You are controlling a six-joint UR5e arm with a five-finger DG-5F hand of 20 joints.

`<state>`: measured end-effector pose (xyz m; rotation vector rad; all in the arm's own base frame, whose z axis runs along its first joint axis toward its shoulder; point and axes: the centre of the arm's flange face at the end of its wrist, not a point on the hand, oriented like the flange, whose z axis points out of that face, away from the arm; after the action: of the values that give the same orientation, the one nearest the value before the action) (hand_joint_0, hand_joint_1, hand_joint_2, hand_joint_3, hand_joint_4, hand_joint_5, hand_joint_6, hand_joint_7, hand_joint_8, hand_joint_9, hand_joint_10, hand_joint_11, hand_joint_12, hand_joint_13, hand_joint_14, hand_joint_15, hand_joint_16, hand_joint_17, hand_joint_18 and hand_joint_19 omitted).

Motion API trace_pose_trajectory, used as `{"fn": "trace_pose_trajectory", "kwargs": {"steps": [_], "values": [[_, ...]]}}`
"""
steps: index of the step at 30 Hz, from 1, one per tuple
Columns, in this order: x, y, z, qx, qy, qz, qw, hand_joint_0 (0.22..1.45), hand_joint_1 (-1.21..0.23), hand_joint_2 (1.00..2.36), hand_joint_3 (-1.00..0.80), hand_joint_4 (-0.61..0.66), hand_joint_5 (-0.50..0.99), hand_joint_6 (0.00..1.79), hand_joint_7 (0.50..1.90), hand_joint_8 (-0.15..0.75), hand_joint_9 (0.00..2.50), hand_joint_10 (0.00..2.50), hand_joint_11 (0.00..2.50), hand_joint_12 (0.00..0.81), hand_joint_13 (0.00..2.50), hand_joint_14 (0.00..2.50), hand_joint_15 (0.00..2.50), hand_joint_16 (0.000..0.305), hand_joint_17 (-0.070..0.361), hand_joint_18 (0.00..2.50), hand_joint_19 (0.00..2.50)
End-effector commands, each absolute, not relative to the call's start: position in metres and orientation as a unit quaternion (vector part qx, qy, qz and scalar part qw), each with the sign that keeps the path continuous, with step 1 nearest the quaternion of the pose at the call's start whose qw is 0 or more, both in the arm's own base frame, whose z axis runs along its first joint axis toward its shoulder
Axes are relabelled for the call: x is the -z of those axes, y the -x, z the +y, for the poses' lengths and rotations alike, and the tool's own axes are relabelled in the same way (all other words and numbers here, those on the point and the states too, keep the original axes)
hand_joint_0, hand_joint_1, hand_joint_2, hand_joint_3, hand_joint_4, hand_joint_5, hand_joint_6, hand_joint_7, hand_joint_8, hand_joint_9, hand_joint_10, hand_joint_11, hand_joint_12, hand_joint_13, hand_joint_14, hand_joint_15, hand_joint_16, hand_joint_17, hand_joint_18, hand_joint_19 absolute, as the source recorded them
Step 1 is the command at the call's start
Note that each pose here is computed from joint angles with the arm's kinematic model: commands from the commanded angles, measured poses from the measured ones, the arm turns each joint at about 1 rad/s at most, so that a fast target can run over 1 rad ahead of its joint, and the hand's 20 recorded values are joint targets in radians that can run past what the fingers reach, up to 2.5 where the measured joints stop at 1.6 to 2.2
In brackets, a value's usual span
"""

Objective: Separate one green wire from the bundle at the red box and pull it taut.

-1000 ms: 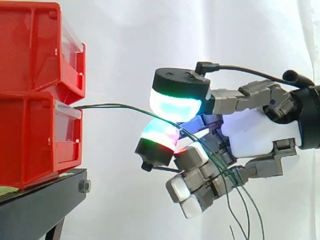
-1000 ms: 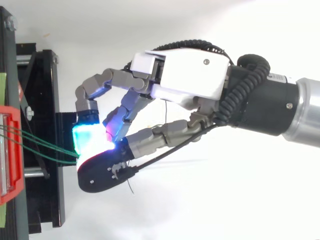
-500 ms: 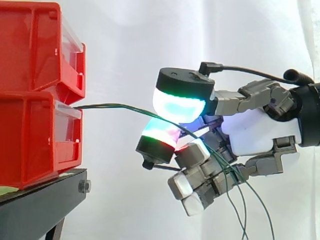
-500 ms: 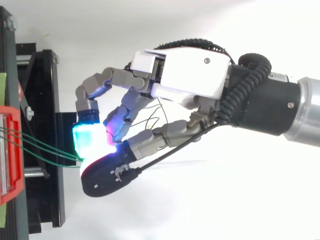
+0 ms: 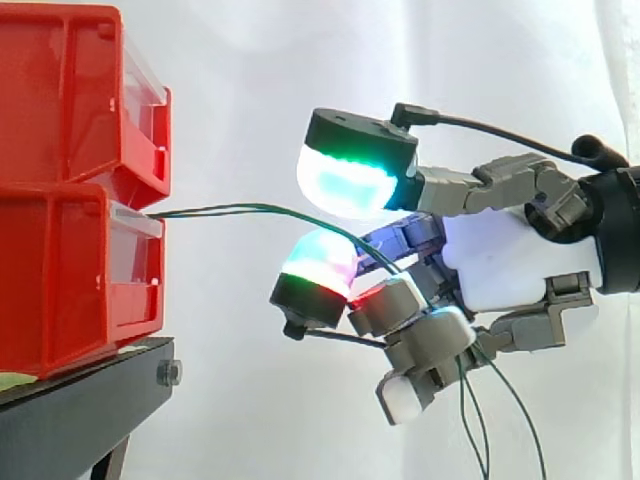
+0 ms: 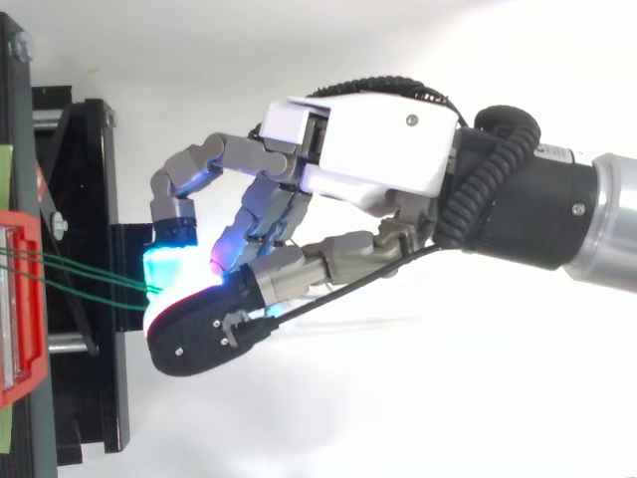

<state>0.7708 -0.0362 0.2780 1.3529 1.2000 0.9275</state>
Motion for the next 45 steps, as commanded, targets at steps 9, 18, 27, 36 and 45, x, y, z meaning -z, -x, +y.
{"fn": "trace_pose_trajectory", "kwargs": {"steps": [9, 18, 27, 36, 45], "values": [[-0.2768, -0.7709, -0.0357, -0.388, -0.566, 0.502, 0.527, 0.51, -0.74, 1.00, -0.50, 0.19, -0.21, 0.87, 1.09, 0.320, 1.23, 0.02, 1.40, 0.362, 1.48, 0.02, 1.43, 0.065, 0.147, 1.01, 0.64], [-0.2779, -0.7707, -0.0357, -0.388, -0.566, 0.502, 0.527, 0.63, -0.75, 1.01, -0.36, 0.15, -0.21, 0.88, 1.13, 0.293, 1.24, 0.02, 1.43, 0.337, 1.47, 0.02, 1.46, 0.061, 0.136, 0.97, 0.67], [-0.2784, -0.7703, -0.0425, -0.386, -0.567, 0.500, 0.528, 0.51, -0.54, 1.00, -0.50, 0.20, -0.21, 0.88, 1.10, 0.318, 1.27, 0.02, 1.43, 0.373, 1.49, 0.02, 1.43, 0.066, 0.148, 1.01, 0.67], [-0.2784, -0.7702, -0.0447, -0.386, -0.568, 0.500, 0.528, 0.60, -0.60, 1.01, -0.33, 0.19, -0.20, 0.87, 1.18, 0.292, 1.27, 0.02, 1.45, 0.344, 1.47, 0.02, 1.44, 0.063, 0.142, 0.98, 0.70], [-0.2786, -0.7710, -0.0448, -0.386, -0.568, 0.499, 0.528, 0.64, -0.78, 1.02, -0.29, 0.15, -0.21, 0.89, 1.16, 0.297, 1.24, 0.02, 1.43, 0.331, 1.45, 0.02, 1.45, 0.062, 0.138, 0.98, 0.69]]}}
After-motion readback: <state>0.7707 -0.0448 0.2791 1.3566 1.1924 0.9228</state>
